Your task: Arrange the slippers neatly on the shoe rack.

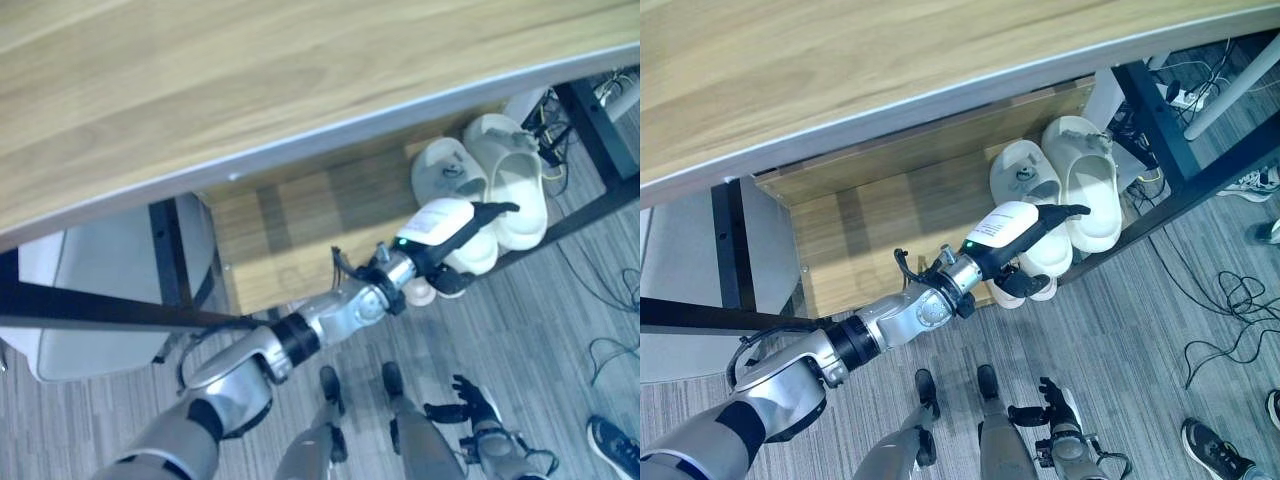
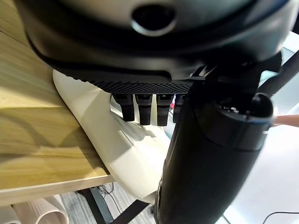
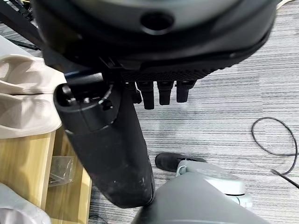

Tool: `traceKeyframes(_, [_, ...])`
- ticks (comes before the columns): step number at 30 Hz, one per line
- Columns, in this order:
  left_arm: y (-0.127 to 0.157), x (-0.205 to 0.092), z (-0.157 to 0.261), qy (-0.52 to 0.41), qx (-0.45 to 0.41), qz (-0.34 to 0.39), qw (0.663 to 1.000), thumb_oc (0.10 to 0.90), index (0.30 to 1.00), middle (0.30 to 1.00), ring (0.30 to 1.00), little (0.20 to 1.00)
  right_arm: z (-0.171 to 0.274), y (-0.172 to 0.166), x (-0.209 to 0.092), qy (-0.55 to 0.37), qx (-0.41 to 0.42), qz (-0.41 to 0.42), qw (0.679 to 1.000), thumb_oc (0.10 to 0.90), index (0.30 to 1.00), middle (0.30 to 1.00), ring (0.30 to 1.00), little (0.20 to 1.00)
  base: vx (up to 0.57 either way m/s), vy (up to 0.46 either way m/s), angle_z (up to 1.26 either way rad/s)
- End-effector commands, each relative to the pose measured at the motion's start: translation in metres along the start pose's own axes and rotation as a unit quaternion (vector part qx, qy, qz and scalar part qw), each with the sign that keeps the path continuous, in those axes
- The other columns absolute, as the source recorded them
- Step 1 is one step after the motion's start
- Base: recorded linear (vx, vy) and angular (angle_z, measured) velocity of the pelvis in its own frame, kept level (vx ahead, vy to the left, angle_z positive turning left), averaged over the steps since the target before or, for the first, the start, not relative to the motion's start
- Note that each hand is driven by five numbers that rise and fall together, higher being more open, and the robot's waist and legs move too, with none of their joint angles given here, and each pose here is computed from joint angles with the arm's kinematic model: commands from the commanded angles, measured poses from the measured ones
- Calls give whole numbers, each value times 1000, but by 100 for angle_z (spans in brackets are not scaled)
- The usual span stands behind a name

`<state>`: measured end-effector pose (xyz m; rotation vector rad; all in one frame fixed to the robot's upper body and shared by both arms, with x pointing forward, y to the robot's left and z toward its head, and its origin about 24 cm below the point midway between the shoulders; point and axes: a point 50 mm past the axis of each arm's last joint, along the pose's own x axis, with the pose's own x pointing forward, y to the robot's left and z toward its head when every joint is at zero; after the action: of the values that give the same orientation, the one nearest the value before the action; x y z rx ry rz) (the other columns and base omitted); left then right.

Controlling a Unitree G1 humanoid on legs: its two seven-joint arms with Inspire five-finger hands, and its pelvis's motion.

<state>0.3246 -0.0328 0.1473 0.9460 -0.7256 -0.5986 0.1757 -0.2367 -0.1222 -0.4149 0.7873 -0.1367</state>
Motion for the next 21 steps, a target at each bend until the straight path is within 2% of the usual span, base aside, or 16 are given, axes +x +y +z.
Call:
traceKeyframes(1, [56, 28, -11, 37, 31, 83, 995, 800, 900, 900, 900, 900, -20, -9, -7, 24, -5, -17, 1000, 800, 900, 900, 900, 900, 0, 0, 0])
traceKeyframes(9, [70, 27, -23, 57, 40, 97, 993, 800, 900, 900, 900, 900, -24, -9, -8, 32, -13, -19, 999, 800, 900, 900, 900, 900, 0, 0, 0])
traceKeyframes(21, [68, 28, -14, 38, 19, 98, 994, 800, 900, 900, 900, 900, -26, -6, -8, 38, -14, -13, 999, 800, 900, 900, 900, 900, 0, 0, 0])
